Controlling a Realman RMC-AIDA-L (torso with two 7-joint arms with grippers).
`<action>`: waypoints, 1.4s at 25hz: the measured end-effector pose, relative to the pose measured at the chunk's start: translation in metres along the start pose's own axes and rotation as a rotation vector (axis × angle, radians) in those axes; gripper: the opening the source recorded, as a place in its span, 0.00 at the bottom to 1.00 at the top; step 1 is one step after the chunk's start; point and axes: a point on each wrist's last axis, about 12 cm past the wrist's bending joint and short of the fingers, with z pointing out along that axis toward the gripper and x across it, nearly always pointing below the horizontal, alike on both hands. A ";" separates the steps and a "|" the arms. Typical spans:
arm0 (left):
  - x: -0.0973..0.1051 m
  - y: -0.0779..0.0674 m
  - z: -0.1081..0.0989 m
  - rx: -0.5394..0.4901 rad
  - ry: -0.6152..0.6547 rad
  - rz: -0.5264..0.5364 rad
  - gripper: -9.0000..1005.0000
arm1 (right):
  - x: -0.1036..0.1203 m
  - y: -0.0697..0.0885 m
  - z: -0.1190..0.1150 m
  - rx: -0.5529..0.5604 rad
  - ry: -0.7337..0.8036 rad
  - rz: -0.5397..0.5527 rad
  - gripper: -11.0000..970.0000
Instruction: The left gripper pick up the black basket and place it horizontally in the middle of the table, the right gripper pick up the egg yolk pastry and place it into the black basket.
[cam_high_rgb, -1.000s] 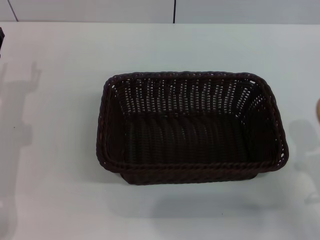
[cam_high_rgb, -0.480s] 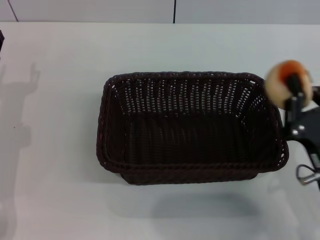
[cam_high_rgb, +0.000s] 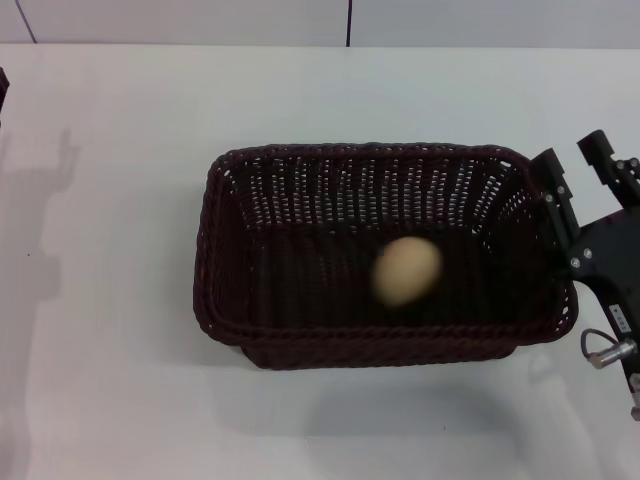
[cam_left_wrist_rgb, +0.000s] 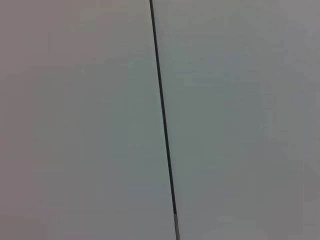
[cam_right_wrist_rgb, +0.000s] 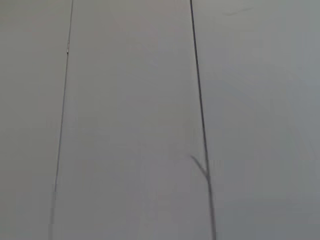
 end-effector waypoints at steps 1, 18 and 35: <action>0.000 0.000 0.000 -0.001 0.001 0.000 0.78 | 0.000 -0.001 -0.001 0.012 0.000 -0.002 0.36; 0.017 0.013 -0.027 -0.014 0.074 -0.057 0.78 | -0.025 -0.085 -0.094 0.693 -0.034 -0.169 0.86; 0.020 0.016 -0.034 -0.026 0.081 -0.056 0.78 | -0.025 -0.085 -0.096 0.718 -0.026 -0.165 0.87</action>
